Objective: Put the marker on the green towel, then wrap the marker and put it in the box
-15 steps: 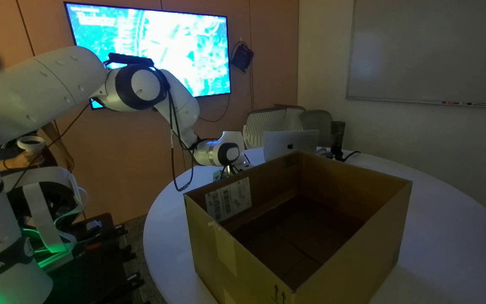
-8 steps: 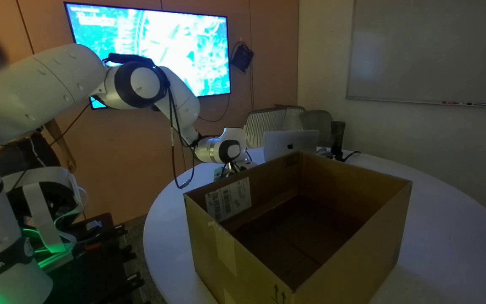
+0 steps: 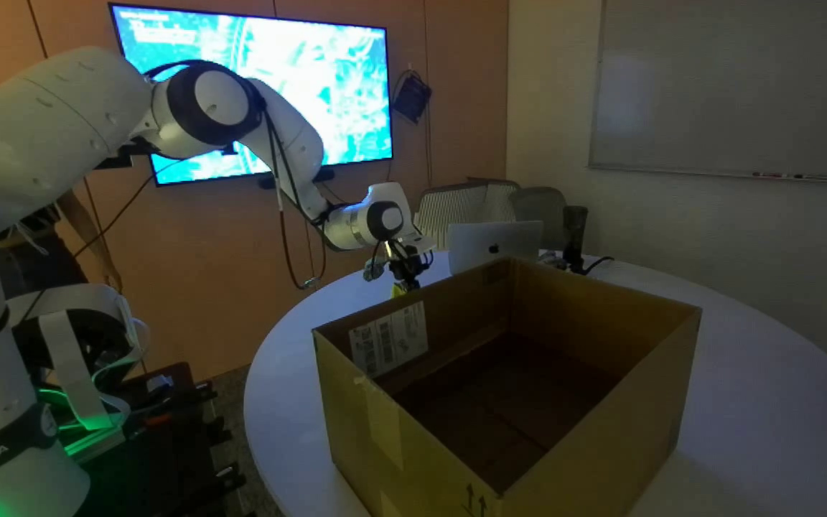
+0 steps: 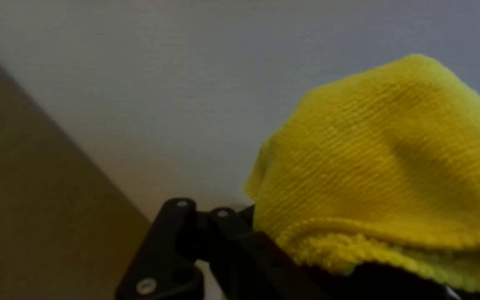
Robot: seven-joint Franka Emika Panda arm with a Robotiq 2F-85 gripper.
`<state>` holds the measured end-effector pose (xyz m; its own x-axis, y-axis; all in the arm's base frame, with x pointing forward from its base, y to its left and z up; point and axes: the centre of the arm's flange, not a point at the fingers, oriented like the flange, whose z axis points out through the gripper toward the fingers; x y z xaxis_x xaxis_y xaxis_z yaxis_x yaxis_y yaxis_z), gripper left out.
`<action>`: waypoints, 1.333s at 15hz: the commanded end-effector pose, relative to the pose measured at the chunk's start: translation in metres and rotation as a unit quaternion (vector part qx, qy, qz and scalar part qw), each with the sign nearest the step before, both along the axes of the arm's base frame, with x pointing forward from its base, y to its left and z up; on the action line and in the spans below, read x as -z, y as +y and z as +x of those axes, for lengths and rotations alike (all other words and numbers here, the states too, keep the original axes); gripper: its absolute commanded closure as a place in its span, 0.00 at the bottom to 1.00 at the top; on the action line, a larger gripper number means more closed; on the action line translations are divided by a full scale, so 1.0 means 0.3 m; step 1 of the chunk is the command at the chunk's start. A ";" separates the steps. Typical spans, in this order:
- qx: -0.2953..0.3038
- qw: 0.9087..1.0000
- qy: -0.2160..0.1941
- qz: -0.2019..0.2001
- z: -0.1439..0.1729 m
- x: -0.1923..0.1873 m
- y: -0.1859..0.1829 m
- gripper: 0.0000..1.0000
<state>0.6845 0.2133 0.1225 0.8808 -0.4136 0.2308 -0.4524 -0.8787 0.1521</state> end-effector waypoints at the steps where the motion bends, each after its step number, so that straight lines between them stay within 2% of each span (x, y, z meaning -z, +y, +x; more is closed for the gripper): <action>1: 0.007 0.998 -0.049 -0.050 -0.121 -0.206 -0.039 0.94; 4: 0.029 0.992 -0.090 -0.087 -0.170 -0.354 -0.110 0.95; 9: 0.120 0.972 -0.161 -0.123 -0.264 -0.582 -0.315 0.96; 14: 0.220 0.939 -0.213 -0.158 -0.406 -0.714 -0.517 0.95; 17: 0.267 0.925 -0.211 -0.170 -0.492 -0.725 -0.602 0.95; 19: 0.284 0.924 -0.183 -0.177 -0.529 -0.685 -0.650 0.95; 20: 0.286 0.928 -0.163 -0.175 -0.537 -0.656 -0.677 0.95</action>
<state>0.5502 0.0271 0.3291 0.4004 -0.6033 0.6897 -0.8875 -0.4427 0.1280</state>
